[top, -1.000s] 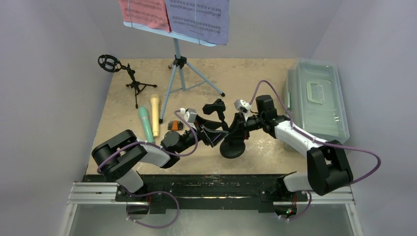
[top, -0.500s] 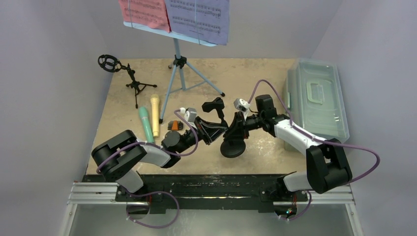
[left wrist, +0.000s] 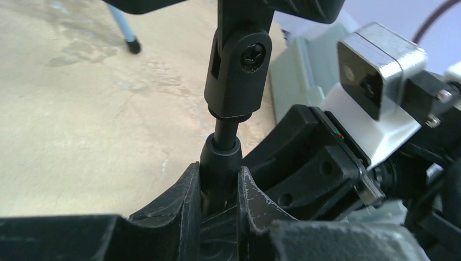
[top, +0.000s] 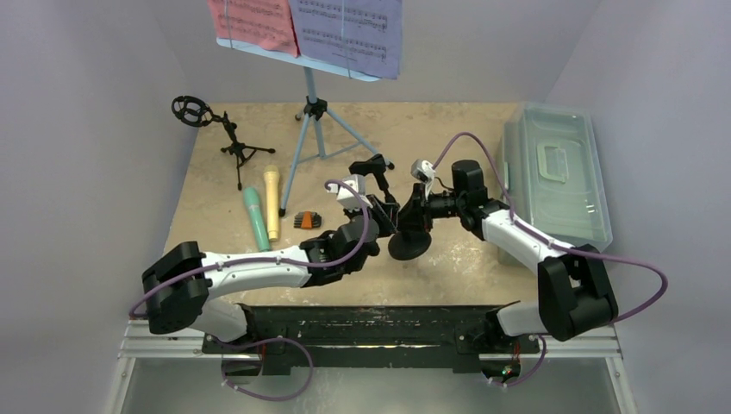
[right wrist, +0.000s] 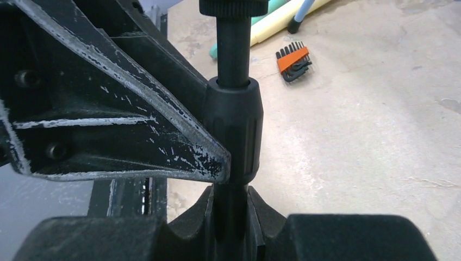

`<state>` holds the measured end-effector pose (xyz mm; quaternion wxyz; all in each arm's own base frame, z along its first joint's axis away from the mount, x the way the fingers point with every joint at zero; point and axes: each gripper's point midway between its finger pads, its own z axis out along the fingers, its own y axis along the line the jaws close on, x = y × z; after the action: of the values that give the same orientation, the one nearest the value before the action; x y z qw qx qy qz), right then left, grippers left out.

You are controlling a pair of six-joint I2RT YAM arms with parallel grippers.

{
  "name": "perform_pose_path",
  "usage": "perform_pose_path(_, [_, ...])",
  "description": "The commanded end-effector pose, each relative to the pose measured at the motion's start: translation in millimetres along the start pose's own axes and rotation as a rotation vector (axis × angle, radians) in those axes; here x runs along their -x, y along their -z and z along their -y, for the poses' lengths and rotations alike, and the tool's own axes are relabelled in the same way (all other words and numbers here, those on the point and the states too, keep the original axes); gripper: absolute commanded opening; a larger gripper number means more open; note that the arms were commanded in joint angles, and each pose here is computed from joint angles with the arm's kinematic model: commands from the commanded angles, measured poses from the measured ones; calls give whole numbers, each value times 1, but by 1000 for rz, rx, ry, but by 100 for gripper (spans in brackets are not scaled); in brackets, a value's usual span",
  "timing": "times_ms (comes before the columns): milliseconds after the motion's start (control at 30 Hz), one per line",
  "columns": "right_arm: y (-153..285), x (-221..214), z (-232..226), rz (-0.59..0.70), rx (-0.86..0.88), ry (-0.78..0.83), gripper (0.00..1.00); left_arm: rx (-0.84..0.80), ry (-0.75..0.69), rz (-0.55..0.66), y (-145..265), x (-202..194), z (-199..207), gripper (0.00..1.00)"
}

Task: Pack up the instrument practice props
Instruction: Unscrew the knob on the microphone stand.

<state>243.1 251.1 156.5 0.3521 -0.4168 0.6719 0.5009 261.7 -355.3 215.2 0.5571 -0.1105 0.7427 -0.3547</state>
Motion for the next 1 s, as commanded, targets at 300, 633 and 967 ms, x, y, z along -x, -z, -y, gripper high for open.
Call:
perform_pose_path(300, [0, 23, -13, 54, 51, 100, 0, -332, -148, 88, 53, 32, 30, 84])
perform_pose_path(633, [4, 21, -42, 62, 221, 152, 0, -667, -110, 62, 80, 59, 31, 92])
perform_pose_path(967, [4, 19, -46, 62, 246, 159, 0, -714, -103, 40, 58, 51, 45, 97])
